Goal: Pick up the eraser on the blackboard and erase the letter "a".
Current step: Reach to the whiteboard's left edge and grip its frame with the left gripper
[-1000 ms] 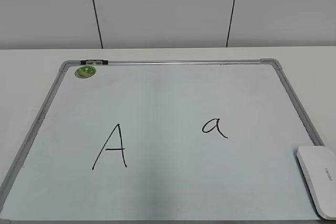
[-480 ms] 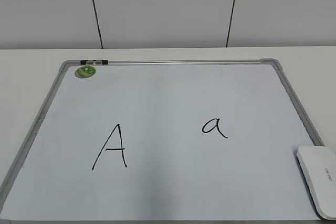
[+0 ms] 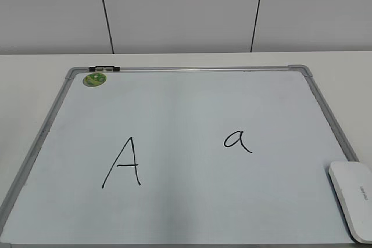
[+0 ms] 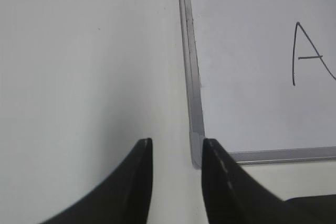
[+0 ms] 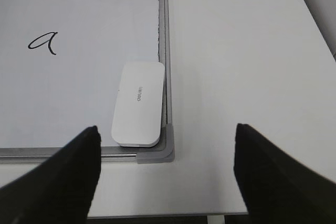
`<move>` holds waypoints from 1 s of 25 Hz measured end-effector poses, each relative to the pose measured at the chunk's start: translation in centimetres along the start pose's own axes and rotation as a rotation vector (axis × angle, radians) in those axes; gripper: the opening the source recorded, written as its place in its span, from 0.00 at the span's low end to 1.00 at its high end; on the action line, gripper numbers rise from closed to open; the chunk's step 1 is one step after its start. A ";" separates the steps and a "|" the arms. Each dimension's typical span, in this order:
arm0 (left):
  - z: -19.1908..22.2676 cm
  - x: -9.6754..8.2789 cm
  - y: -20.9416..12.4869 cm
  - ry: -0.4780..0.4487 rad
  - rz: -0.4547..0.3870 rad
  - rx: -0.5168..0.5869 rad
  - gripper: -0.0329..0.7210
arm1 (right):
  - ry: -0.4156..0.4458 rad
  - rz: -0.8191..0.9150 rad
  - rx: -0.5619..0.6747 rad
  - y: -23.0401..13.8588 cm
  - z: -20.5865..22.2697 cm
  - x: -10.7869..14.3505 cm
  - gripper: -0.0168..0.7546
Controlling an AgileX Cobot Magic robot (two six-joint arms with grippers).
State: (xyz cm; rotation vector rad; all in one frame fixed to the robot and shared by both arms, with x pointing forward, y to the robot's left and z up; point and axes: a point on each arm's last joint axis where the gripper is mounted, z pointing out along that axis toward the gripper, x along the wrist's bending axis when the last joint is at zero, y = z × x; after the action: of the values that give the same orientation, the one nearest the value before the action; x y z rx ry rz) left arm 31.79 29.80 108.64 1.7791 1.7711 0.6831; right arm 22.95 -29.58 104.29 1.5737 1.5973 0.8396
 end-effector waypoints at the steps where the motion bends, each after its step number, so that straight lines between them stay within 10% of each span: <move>1: 0.5 -0.1 0.8 -0.002 -0.001 0.029 0.36 | 0.000 0.000 0.000 0.0 0.0 0.0 0.78; 15: 11.0 -2.0 11.8 -0.034 -0.034 0.334 0.36 | 0.000 0.000 0.000 0.0 0.0 0.0 0.78; 25: 19.1 -2.5 13.5 -0.023 -0.035 0.473 0.36 | 0.000 0.000 0.000 0.0 0.0 0.0 0.78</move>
State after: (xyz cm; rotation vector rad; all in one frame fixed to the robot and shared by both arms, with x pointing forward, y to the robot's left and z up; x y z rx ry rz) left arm 54.66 26.94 103.95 2.0331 2.0655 0.2348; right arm 22.95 -29.58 104.29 1.5737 1.5973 0.8396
